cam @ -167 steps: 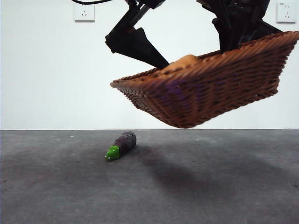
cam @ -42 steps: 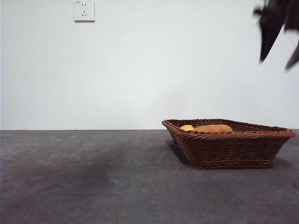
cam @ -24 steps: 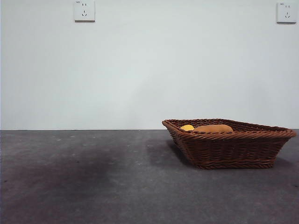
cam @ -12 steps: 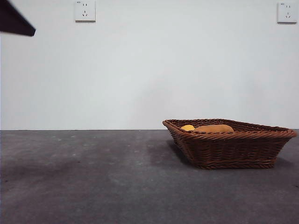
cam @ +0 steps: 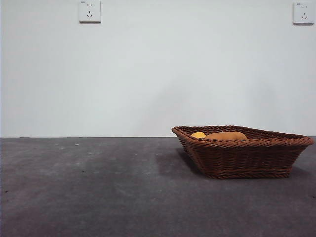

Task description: Help me put the vegetables on the table into the basket

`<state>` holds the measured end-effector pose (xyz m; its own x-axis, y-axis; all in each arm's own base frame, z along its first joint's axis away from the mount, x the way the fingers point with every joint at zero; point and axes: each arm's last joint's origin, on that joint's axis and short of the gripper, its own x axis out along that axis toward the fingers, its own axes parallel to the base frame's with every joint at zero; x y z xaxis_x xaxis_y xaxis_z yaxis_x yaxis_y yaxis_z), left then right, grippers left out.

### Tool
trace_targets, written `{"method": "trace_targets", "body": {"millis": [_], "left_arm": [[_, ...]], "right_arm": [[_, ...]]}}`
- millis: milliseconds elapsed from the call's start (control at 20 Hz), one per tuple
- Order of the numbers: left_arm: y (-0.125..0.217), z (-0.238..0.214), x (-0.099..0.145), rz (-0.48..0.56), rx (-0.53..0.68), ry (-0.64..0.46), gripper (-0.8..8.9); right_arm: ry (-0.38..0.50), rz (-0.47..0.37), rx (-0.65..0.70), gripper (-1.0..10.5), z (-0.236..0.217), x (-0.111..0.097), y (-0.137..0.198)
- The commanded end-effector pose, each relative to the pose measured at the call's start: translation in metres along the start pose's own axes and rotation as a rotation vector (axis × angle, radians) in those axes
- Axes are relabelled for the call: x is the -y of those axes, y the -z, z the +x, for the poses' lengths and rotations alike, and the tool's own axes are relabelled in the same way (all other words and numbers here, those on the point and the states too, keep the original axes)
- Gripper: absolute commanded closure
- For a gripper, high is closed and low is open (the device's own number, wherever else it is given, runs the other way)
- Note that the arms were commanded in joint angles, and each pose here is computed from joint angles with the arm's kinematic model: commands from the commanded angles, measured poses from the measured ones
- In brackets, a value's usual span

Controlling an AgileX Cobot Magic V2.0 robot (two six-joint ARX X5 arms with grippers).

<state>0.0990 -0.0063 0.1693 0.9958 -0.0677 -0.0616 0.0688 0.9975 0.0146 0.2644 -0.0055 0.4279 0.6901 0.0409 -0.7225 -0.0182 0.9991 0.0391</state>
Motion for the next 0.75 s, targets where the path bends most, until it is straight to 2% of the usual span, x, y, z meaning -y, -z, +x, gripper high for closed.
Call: {"method": "trace_targets", "body": {"millis": [50,300,750], "left_arm": [[0.009,0.001,-0.006,-0.061,-0.017,-0.065,8.17],[0.021,-0.002,-0.01,-0.053,-0.108,-0.108,8.17],[0.02,-0.002,-0.005,-0.053,-0.106,-0.048,8.17]], "right_arm": [[0.001,0.0,0.035,9.5,0.004,0.0,-0.004],[0.001,-0.003,0.085,9.5,0.003,0.0,-0.009],[0.001,-0.004,0.096,9.5,0.003,0.0,-0.01]]}}
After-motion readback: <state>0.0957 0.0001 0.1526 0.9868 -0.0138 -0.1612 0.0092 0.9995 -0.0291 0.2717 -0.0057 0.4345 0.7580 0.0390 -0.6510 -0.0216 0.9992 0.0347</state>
